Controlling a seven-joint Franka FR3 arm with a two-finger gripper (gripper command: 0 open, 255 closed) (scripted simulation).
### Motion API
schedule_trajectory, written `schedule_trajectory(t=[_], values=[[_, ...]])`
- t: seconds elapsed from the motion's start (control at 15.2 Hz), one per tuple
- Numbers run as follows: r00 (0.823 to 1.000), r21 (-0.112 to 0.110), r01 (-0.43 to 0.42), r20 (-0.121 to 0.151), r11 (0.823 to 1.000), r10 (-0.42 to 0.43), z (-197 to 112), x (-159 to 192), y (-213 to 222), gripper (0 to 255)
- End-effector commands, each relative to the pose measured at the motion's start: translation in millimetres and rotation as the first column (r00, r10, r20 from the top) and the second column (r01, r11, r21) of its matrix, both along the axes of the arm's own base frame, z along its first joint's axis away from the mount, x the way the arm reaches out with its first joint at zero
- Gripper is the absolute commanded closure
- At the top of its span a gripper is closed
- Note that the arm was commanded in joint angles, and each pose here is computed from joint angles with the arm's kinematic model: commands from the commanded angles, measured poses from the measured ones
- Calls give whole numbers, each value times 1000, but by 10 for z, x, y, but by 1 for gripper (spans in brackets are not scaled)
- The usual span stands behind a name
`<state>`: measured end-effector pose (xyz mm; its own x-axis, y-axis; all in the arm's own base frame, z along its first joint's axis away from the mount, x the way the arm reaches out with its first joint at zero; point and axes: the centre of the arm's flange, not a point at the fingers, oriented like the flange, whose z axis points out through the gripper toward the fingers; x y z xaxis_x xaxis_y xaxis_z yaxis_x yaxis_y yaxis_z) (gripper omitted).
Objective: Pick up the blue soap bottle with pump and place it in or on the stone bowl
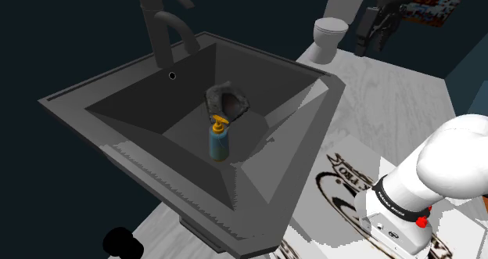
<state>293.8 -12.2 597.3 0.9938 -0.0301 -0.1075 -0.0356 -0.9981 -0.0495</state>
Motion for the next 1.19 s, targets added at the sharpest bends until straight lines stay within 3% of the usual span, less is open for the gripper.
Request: schedule_trajectory(t=[0.0, 1.12], values=[[1000, 0, 0, 0, 1000, 0, 0, 0, 0, 0], [997, 3, -53, 61, 999, 53, -879, 785, 1865, 0]])
